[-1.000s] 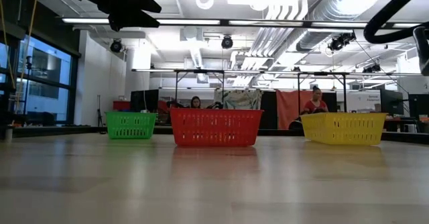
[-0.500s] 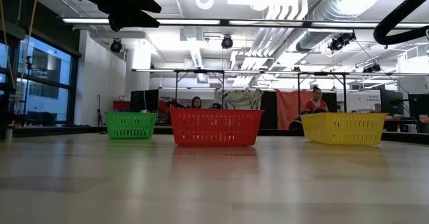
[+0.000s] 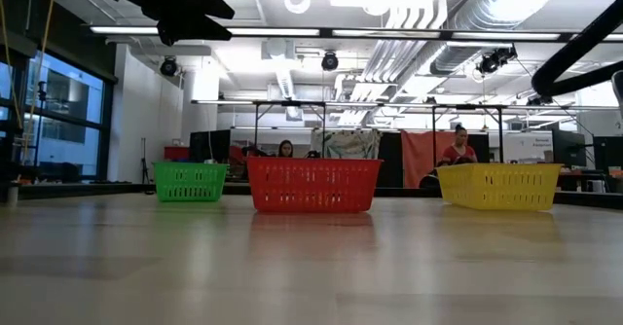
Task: Sort Halloween decoration
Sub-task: Put the black spider toy into the yellow bin
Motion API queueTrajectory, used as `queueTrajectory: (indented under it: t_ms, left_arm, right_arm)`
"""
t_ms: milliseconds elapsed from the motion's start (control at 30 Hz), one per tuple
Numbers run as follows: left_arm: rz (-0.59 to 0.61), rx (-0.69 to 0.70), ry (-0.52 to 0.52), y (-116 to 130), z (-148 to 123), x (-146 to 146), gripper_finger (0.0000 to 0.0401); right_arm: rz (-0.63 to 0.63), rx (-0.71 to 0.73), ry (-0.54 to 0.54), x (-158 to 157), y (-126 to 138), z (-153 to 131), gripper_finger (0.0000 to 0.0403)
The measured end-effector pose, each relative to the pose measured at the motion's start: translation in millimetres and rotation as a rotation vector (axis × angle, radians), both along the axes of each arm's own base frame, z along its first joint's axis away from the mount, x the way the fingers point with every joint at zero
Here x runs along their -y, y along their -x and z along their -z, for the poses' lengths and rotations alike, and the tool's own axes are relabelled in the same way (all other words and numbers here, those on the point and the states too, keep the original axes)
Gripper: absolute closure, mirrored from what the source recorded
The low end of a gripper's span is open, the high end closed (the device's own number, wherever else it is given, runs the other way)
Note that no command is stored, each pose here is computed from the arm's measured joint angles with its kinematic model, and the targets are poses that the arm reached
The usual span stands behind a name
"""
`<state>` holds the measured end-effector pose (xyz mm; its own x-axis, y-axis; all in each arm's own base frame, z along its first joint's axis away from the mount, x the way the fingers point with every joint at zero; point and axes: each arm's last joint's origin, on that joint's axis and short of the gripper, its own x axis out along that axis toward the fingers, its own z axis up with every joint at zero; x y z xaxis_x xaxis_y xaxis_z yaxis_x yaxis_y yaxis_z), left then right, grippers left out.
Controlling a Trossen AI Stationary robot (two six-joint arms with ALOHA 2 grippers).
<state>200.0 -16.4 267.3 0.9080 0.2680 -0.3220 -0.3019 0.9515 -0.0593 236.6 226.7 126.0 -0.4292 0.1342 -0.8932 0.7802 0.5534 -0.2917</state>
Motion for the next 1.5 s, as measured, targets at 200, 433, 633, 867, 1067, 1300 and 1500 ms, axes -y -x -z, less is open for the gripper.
queueTrajectory:
  t_ms: [200, 433, 633, 867, 1067, 1300, 1500]
  left_arm:
    - [-0.001, 0.0, -0.001, 0, 0, 0, 0.0162]
    - [-0.001, -0.002, -0.002, 0, 0, 0, 0.0162]
    - [-0.004, -0.024, -0.006, 1, 2, 0, 0.0162]
    - [-0.004, -0.019, -0.005, 1, 2, 0, 0.0162]
    - [-0.003, -0.014, -0.005, 1, 1, 0, 0.0162]
    - [-0.022, -0.012, -0.004, 0, 1, -4, 0.0162]
    - [-0.039, 0.032, 0.002, -1, -3, -7, 0.0162]
  right_arm:
    - [-0.028, -0.002, -0.007, 0, 1, 0, 0.0263]
    - [-0.03, -0.005, 0.0, 1, 1, 2, 0.0344]
    - [-0.031, -0.021, 0.008, 1, 3, 2, 0.0382]
    - [-0.068, 0.017, 0.038, 2, 1, -5, 0.0401]
    - [-0.154, 0.103, 0.074, 6, -2, -27, 0.0402]
    - [-0.376, 0.337, 0.116, 24, -2, -69, 0.0403]
    - [-0.59, 0.648, 0.173, 53, -1, -108, 0.0403]
